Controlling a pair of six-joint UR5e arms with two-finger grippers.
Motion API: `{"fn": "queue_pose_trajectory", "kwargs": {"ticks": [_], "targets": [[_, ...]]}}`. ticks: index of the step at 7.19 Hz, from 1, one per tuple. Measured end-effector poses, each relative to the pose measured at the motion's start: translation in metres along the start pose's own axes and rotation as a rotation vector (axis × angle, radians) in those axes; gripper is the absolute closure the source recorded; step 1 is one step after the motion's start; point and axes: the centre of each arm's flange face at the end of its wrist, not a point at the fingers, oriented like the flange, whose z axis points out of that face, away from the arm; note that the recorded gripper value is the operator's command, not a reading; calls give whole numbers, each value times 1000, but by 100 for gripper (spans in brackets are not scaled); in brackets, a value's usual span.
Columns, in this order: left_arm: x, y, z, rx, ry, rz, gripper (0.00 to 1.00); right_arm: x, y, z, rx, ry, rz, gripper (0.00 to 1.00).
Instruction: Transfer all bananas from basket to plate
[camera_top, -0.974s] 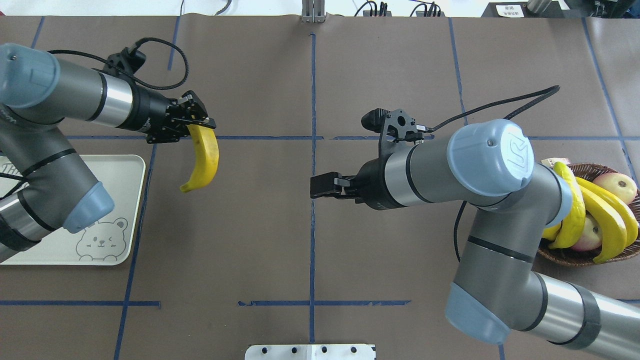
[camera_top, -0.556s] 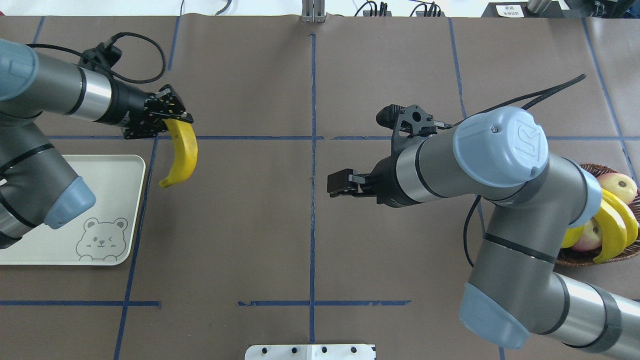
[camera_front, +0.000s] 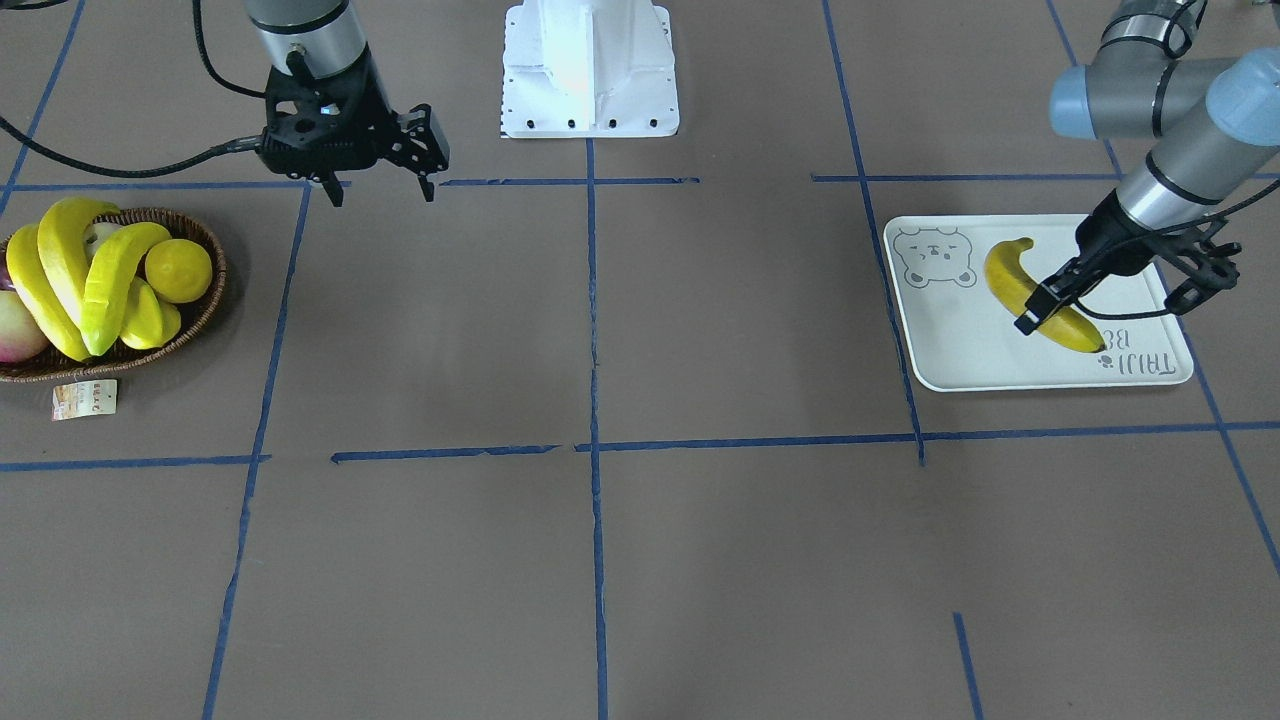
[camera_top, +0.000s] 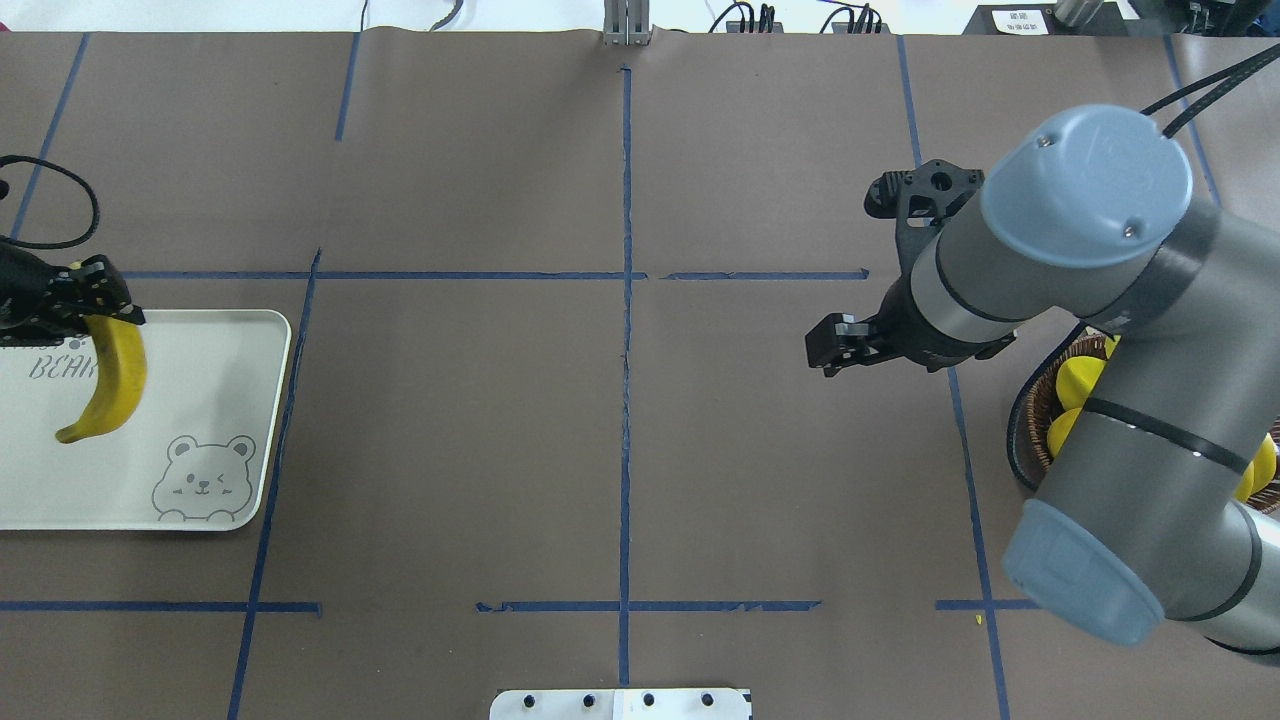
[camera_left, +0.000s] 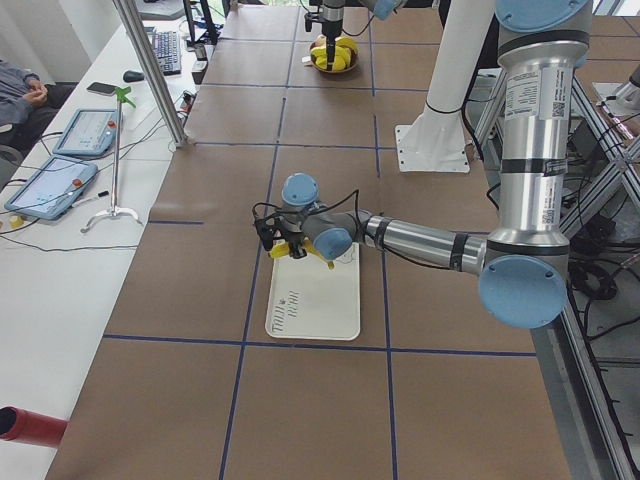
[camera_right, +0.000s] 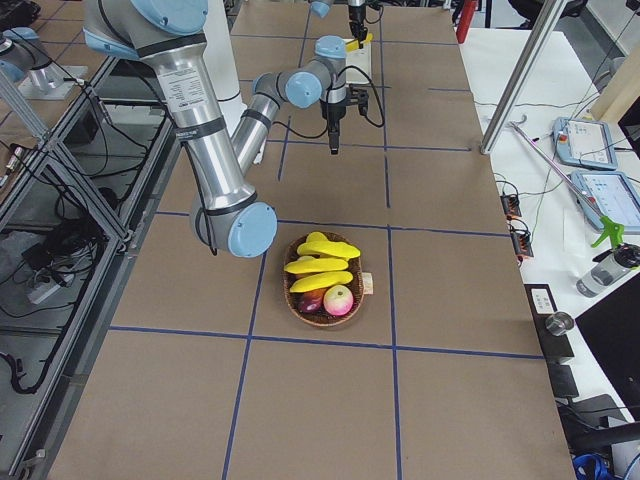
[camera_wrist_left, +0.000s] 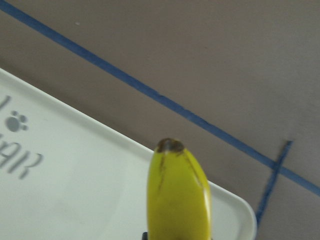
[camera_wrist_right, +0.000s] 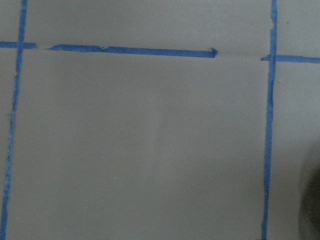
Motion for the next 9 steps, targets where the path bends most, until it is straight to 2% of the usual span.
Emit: {"fn": "queue_pose_trajectory", "kwargs": {"ticks": [3, 5, 6, 8, 9], "targets": [[-72, -22, 11, 3, -82, 73, 100, 98, -21, -3, -51, 30, -126, 1], [-107, -38, 24, 3, -124, 71, 95, 127, -21, -4, -64, 36, -168, 1], [-119, -43, 32, 3, -131, 64, 85, 129, -19, -6, -63, 33, -175, 1], [-131, -47, 43, 6, -128, 47, 18, 130, -17, -9, -58, 29, -179, 1], [-129, -49, 45, 9, -121, 40, 0, 130, -16, -10, -58, 29, -179, 1]]}}
